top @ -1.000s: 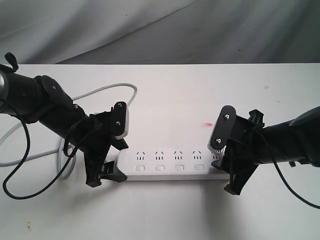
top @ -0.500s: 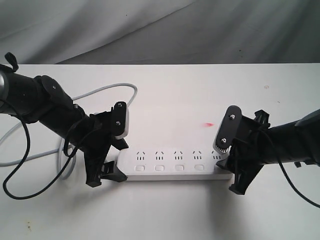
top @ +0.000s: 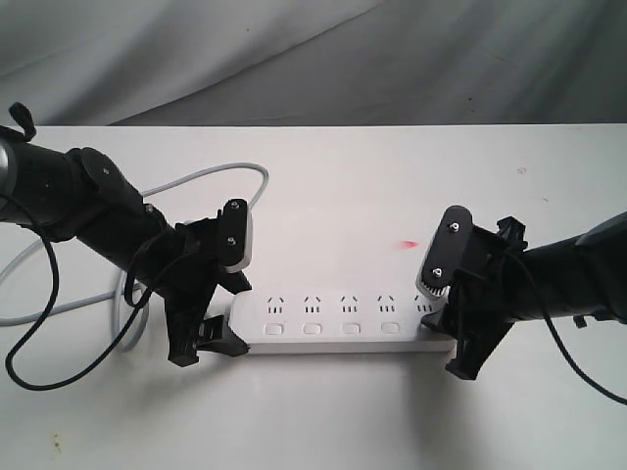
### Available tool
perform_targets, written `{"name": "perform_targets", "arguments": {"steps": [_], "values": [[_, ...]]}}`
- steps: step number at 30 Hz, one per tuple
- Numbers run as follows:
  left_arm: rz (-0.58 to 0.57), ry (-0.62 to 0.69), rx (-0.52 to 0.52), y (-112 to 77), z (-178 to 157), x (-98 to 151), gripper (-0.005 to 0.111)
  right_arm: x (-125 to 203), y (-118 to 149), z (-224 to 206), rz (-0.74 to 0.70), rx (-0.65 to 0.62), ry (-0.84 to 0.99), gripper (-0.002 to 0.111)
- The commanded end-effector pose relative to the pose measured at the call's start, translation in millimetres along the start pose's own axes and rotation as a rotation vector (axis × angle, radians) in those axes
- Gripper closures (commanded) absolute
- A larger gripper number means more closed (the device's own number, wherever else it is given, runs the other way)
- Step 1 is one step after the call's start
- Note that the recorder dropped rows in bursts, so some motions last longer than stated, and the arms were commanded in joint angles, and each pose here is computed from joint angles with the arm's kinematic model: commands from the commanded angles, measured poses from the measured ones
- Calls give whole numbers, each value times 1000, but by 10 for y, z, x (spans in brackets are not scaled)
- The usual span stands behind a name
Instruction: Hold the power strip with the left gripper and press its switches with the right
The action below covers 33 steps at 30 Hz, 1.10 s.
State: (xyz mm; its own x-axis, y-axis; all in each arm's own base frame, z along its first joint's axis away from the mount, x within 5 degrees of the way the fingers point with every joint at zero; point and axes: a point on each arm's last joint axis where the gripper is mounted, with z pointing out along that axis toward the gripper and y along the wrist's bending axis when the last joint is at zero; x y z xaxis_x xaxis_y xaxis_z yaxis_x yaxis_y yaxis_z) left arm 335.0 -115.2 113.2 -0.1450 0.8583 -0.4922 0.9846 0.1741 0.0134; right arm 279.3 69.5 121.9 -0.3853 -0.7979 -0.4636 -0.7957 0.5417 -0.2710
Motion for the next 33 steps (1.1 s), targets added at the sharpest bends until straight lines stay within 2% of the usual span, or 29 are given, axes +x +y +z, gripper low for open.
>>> {"name": "perform_targets", "arguments": {"steps": [1,10,17,19,25,29,33], "values": [[3,0,6,-5,10,-11,38,13,24,-69,-48,9,0,53],[3,0,6,-5,10,-11,38,-180,-72,-480,-58,129,-113,53],[3,0,6,-5,10,-11,38,-256,-73,-658,-42,155,-179,54],[3,0,6,-5,10,-11,38,-259,-53,-733,-33,169,-198,60],[3,0,6,-5,10,-11,38,-154,130,-1045,6,224,-259,90],[3,0,6,-5,10,-11,38,-38,290,-1258,54,273,-311,106],[3,0,6,-5,10,-11,38,121,494,-1534,113,359,-403,108]]}}
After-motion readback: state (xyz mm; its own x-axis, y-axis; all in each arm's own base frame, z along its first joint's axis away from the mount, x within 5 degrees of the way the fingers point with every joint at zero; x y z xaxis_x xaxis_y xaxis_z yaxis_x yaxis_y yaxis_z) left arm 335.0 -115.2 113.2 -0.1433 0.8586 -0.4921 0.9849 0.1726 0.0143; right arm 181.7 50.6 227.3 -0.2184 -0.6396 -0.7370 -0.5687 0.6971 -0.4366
